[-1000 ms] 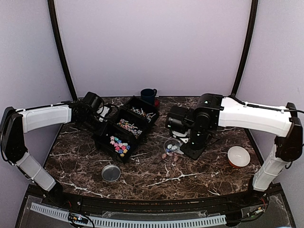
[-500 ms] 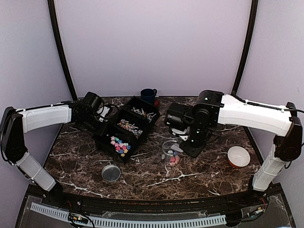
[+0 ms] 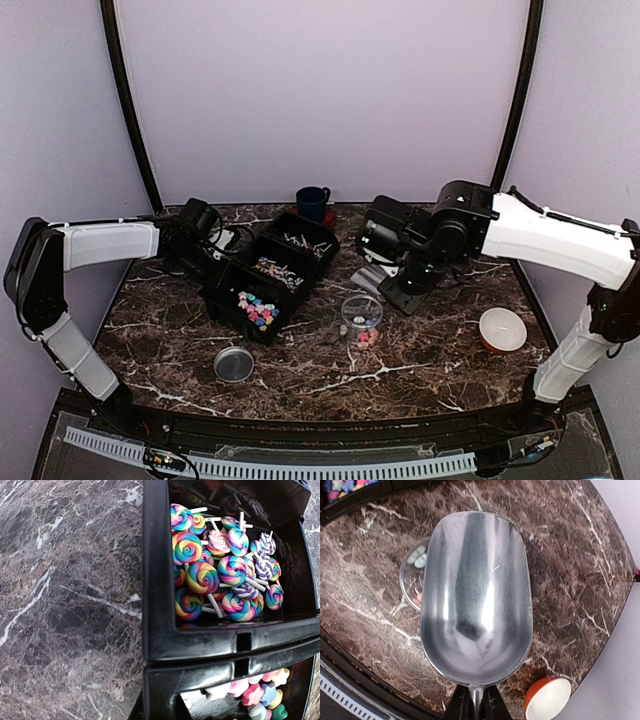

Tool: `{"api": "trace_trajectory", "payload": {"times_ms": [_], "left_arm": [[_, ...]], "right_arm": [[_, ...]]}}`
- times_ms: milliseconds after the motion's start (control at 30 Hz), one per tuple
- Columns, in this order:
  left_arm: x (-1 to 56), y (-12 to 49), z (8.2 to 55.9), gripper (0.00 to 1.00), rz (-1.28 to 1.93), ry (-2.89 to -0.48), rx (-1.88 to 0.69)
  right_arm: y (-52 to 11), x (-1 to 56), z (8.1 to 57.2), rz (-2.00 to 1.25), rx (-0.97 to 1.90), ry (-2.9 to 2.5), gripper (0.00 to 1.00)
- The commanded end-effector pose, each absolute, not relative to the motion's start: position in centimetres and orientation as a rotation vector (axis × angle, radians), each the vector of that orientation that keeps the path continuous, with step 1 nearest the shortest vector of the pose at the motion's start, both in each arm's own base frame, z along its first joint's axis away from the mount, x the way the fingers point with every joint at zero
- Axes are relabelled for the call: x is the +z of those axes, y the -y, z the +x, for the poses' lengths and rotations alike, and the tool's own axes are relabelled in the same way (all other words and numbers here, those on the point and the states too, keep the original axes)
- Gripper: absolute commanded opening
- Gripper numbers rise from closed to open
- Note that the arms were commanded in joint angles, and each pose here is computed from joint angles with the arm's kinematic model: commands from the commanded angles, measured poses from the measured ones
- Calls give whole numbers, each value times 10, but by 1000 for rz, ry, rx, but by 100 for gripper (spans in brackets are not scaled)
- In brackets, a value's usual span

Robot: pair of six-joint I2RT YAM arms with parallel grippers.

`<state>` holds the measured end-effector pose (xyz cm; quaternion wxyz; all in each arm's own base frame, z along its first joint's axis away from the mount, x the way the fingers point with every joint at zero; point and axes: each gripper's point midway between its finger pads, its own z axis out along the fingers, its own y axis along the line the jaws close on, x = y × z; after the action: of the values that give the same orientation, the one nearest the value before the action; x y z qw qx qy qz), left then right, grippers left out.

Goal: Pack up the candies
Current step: Place the plate at the center of the board, then pass from the right arm to the left

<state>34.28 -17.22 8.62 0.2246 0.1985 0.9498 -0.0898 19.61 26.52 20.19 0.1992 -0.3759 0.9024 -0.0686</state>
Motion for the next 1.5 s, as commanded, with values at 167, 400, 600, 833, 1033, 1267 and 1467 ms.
{"api": "trace_trajectory", "payload": {"times_ms": [167,400,600,833,1033,1267,1467], "left_arm": [[107,195,378,0,527,-2470,-350],[94,194,375,10,540,-2516,-340],[95,192,373,20,540,-2527,-330],[132,195,372,42,541,-2447,-369],[204,220,356,61,586,-2219,-609],[229,255,329,74,681,-2114,-940],[225,273,316,75,727,-2115,-1122]], "right_arm": [[-301,231,231,-932,35,-2165,0],[-323,247,240,-908,154,-1990,0],[-330,256,239,-915,205,-1910,0],[-328,249,234,-979,201,-1858,0],[-329,241,229,-1071,191,-1764,0],[-351,230,228,-1189,196,-1686,0],[-369,226,234,-1217,127,-1638,0]]}}
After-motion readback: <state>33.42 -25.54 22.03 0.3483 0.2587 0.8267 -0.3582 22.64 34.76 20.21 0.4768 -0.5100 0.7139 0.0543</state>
